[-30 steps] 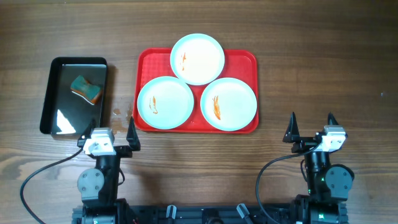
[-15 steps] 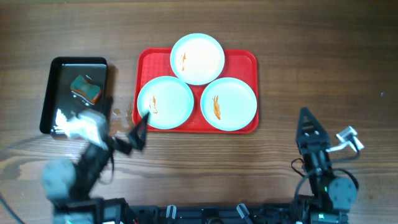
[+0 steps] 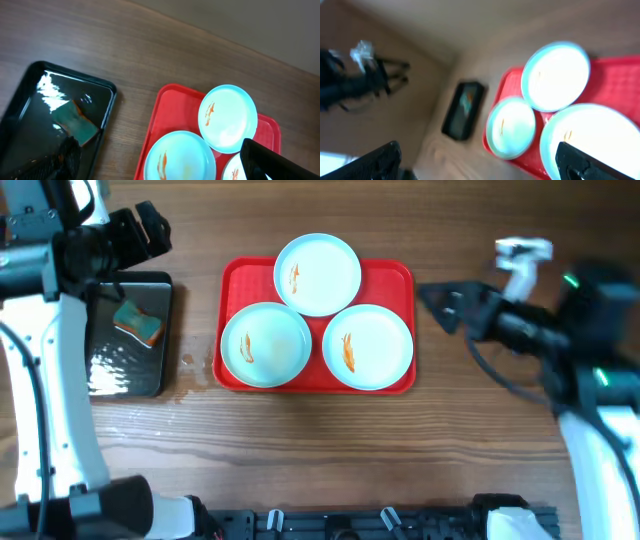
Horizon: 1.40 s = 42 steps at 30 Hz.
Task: Clean dirty plates on tray and stack at the side
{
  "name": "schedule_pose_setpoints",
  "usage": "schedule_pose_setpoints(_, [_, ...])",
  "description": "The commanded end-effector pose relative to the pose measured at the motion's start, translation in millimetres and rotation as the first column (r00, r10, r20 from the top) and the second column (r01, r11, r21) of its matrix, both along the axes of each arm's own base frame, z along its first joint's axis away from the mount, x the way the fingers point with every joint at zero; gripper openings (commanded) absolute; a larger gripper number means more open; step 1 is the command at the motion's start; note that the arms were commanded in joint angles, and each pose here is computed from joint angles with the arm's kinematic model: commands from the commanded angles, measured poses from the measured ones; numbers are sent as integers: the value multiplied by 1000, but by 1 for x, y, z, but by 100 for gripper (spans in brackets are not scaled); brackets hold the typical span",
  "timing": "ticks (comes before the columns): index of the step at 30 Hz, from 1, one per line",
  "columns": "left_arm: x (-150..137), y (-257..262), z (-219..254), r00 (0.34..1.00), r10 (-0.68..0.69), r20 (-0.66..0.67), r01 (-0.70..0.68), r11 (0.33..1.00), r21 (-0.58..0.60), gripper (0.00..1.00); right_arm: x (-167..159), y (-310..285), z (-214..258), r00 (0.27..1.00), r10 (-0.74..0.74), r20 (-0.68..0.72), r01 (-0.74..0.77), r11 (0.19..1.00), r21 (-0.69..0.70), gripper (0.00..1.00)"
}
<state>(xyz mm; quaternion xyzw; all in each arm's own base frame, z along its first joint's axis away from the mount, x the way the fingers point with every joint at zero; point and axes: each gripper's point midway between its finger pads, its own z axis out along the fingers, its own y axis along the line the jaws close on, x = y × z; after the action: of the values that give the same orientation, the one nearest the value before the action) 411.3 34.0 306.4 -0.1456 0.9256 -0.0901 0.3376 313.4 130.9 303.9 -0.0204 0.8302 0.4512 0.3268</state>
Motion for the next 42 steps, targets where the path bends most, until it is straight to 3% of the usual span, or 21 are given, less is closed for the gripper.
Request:
schedule_pose_setpoints(1, [16, 18, -8, 982, 186, -11, -187, 982, -41, 100, 7, 44, -39, 979, 197, -56, -198, 980, -24, 100])
schedule_pose_setpoints(2, [13, 50, -15, 915, 402, -30, -403, 915, -22, 100, 11, 52, -56, 971, 215, -105, -219, 975, -26, 100])
schedule_pose_setpoints(5, [15, 79, -38, 869, 489, -78, -490, 872, 14, 100, 14, 64, -81, 958, 228, -173, -239, 970, -49, 100])
schedule_pose_setpoints(7, [12, 99, -72, 816, 554, -166, -552, 831, 64, 100, 22, 59, -85, 968, 143, -205, -169, 979, -113, 100])
schedule_pose_setpoints(10, [9, 113, -136, 750, 570, -334, -560, 817, 137, 100, 20, 46, -90, 965, 46, -259, -110, 965, -239, 100])
schedule_pose_setpoints(13, [4, 117, -193, 684, 552, -477, -550, 820, 161, 93, 16, 53, -86, 946, 32, -322, -91, 981, -169, 100])
schedule_pose_setpoints(15, [0, 114, -226, 641, 534, -551, -534, 826, 179, 79, 14, 55, -84, 933, 20, -360, -73, 988, -134, 100])
schedule_pose_setpoints(16, [-3, 113, -240, 619, 528, -581, -528, 828, 190, 64, 14, 55, -84, 931, 16, -366, -69, 989, -131, 100])
schedule_pose_setpoints(23, [-11, 111, -289, 558, 510, -655, -507, 834, 217, 69, 8, 53, -90, 916, 13, -400, -74, 988, -138, 100])
schedule_pose_setpoints(25, [-14, 109, -302, 554, 506, -661, -506, 835, 215, 70, 6, 52, -91, 913, 10, -409, -75, 987, -144, 100])
schedule_pose_setpoints(28, [-9, 108, -306, 569, 500, -653, -510, 837, 196, 55, 6, 50, -94, 911, -6, -413, -67, 985, -160, 100])
schedule_pose_setpoints(32, [-18, 105, -329, 566, 499, -657, -509, 838, 198, 56, 5, 50, -95, 909, -6, -417, -67, 985, -161, 100])
schedule_pose_setpoints(33, [-21, 105, -336, 568, 494, -658, -503, 841, 198, 51, 5, 50, -95, 907, -7, -421, -68, 984, -162, 100])
schedule_pose_setpoints(35, [-26, 103, -344, 573, 480, -664, -483, 853, 199, 28, 4, 49, -96, 905, -7, -424, -68, 984, -163, 100])
schedule_pose_setpoints(37, [-23, 104, -337, 585, 483, -652, -486, 852, 195, 18, 4, 49, -96, 906, -7, -424, -68, 984, -163, 100])
schedule_pose_setpoints(38, [-20, 105, -329, 595, 486, -640, -489, 851, 192, 8, 4, 49, -96, 906, -8, -423, -68, 984, -164, 100])
schedule_pose_setpoints(42, [-4, 110, -269, 676, 511, -530, -515, 843, 157, 4, 6, 46, -98, 907, -32, -420, -52, 981, -188, 100])
